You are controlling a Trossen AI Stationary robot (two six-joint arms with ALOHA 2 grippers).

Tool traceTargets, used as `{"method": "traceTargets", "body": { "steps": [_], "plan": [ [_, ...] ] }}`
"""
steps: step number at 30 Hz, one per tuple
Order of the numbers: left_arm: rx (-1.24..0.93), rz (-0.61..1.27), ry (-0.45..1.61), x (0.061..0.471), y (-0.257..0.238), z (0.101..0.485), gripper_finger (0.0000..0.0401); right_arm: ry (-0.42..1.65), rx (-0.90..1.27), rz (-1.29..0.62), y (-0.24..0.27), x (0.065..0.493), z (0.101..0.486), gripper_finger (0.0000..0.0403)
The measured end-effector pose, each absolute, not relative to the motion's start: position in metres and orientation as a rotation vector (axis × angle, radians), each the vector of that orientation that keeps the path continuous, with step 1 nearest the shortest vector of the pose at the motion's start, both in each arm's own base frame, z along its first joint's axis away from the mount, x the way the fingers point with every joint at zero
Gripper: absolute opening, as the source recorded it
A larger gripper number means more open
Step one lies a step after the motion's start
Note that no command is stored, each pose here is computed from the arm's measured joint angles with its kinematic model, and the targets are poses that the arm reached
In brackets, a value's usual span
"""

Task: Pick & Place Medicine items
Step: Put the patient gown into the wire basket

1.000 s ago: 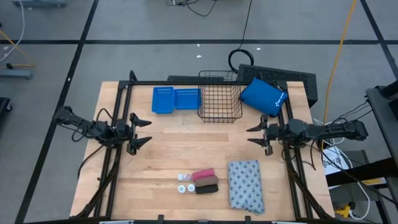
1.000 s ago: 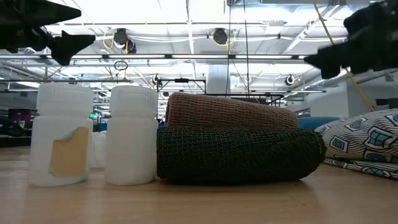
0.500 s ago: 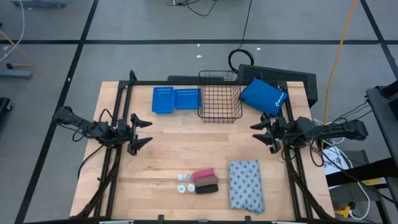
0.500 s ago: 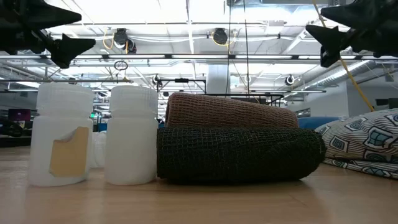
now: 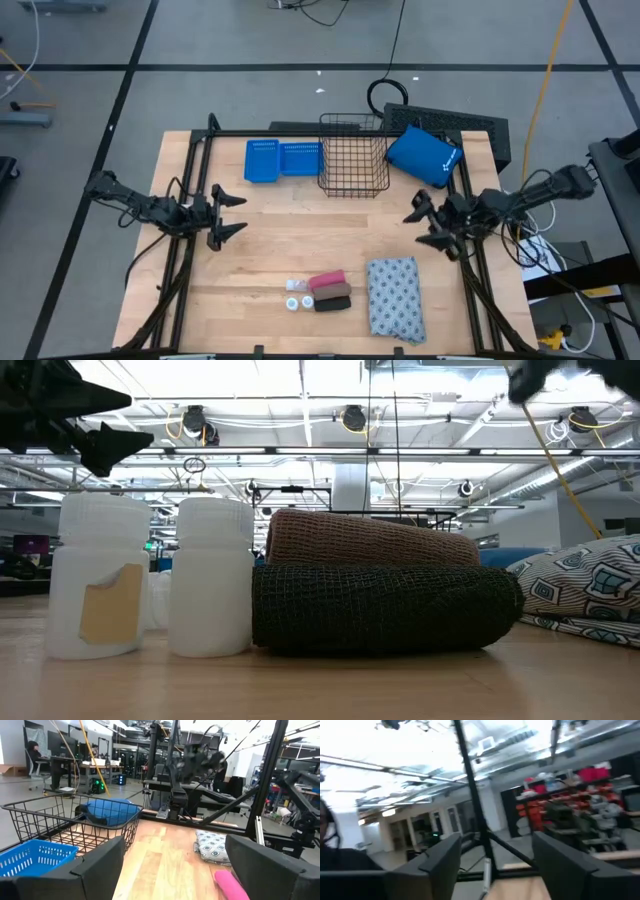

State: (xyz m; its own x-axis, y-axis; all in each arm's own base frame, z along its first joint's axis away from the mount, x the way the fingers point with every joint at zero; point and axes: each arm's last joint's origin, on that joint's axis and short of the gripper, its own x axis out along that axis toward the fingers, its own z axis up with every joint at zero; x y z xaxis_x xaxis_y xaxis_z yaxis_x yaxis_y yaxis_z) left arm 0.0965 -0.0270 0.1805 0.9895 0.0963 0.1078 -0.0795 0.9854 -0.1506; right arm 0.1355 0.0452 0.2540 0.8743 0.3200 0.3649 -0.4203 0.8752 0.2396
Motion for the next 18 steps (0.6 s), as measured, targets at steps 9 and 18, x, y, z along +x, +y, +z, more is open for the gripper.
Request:
{"method": "traceTargets", "body": {
  "steps": [9,18],
  "plan": [
    [-0.145,0.089,-0.11,0.097,-0.027,0.18,0.0351,0.36,0.516,0.406,0.093,0.186,0.287,0.0309],
    [-0.135,0.09,-0.106,0.097,-0.027,0.18,0.0351,1.085,1.003,-0.039,0.121,0.159,0.223,0.031]
  ]
}}
